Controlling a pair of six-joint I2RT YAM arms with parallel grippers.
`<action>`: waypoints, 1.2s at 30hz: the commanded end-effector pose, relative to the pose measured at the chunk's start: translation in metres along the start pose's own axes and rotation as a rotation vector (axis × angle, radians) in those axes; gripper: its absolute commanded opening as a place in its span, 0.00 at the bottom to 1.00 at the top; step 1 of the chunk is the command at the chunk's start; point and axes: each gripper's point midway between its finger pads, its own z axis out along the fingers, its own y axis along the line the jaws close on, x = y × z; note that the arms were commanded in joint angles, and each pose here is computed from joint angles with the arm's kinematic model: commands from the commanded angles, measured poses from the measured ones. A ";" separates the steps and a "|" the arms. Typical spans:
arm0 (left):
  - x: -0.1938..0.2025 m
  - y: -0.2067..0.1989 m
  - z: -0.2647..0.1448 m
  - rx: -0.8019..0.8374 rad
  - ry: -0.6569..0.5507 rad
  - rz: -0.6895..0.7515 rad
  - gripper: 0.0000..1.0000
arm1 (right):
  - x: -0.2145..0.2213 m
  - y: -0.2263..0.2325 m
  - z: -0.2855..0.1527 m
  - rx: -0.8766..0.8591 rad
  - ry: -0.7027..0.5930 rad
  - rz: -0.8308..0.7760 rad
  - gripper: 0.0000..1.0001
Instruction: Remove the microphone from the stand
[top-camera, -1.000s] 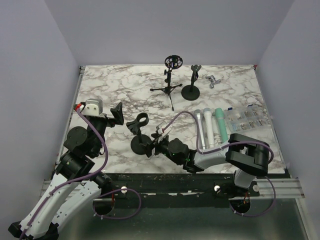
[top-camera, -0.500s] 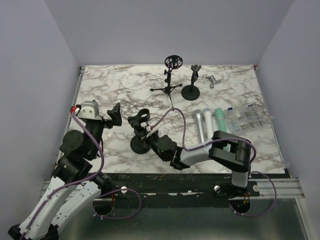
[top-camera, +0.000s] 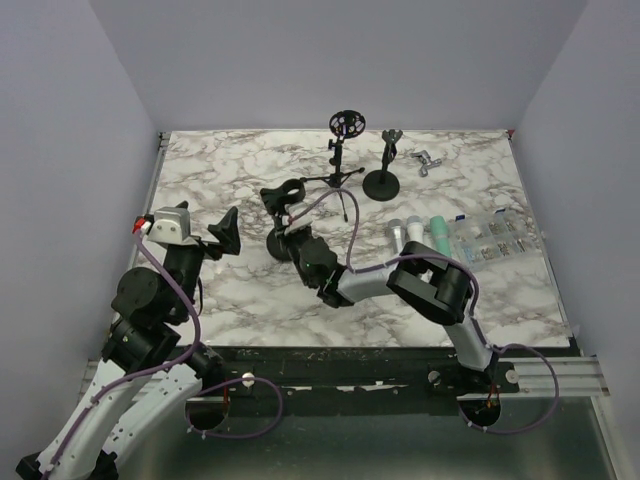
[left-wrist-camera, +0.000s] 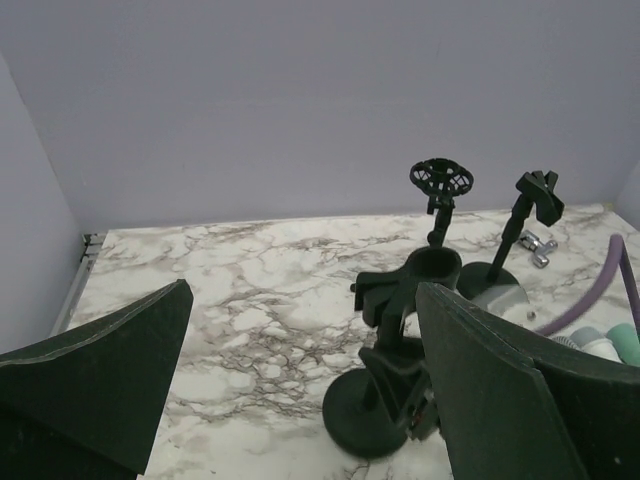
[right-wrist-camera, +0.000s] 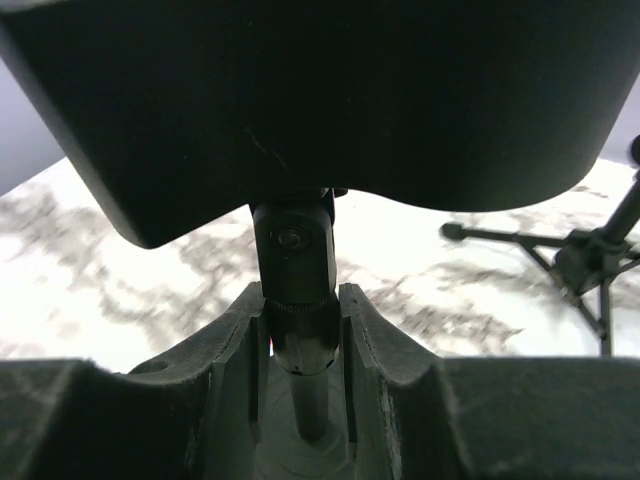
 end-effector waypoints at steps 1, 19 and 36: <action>-0.013 -0.002 -0.004 0.018 -0.034 -0.024 0.97 | -0.025 -0.034 0.051 0.085 -0.087 0.081 0.01; -0.017 -0.003 -0.007 0.029 -0.050 -0.037 0.96 | -0.004 -0.053 0.176 0.052 -0.074 -0.006 0.01; -0.005 -0.004 0.002 0.016 -0.012 -0.014 0.96 | 0.029 -0.082 0.239 0.083 -0.076 0.061 0.01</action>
